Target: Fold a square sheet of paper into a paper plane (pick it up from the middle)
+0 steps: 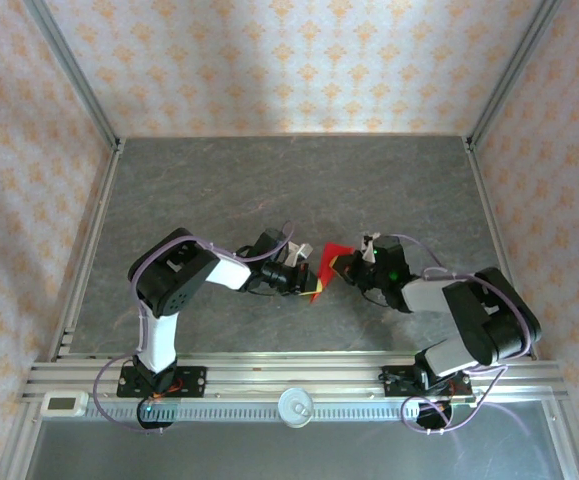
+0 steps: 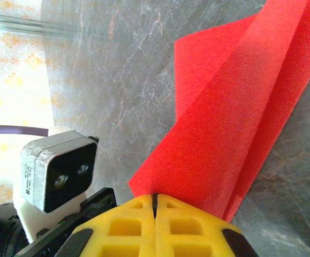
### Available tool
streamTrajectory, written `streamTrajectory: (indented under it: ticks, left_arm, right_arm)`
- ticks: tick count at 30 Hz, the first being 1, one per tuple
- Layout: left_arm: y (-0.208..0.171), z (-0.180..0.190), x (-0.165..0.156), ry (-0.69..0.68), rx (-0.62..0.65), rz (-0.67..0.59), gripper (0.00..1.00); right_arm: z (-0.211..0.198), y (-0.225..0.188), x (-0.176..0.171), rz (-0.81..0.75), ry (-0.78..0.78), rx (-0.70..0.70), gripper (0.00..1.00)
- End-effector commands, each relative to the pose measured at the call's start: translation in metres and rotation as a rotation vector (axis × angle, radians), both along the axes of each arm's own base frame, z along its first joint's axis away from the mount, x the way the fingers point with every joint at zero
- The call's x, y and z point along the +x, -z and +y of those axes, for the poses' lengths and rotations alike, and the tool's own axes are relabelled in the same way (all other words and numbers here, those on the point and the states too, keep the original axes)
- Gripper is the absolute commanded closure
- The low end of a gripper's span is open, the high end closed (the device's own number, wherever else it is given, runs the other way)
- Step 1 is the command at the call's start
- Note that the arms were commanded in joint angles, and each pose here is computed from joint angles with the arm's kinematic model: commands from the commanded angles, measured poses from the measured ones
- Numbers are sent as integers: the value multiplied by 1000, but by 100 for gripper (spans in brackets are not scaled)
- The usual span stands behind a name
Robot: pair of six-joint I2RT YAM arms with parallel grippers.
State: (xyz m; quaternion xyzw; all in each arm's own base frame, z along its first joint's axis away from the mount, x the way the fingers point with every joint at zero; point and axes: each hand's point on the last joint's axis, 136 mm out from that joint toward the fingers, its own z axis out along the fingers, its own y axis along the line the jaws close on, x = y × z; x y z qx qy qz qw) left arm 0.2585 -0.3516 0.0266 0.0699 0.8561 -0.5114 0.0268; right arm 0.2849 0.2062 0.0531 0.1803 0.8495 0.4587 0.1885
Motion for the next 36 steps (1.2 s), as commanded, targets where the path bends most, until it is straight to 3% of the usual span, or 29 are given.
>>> streamTrajectory:
  ticks: [1,23,36]
  left_arm:
    - [6,-2,1,-12,-19,27,100]
    - [5,2,12,-137,-109,125,100]
    - [13,5,11,-158,-91,149,100]
  right_arm:
    - [2,-9,14,-53,-8,12,100]
    - [0,4,6,-26,-60,-24,100]
    - [2,6,25,-29,-46,-15,100]
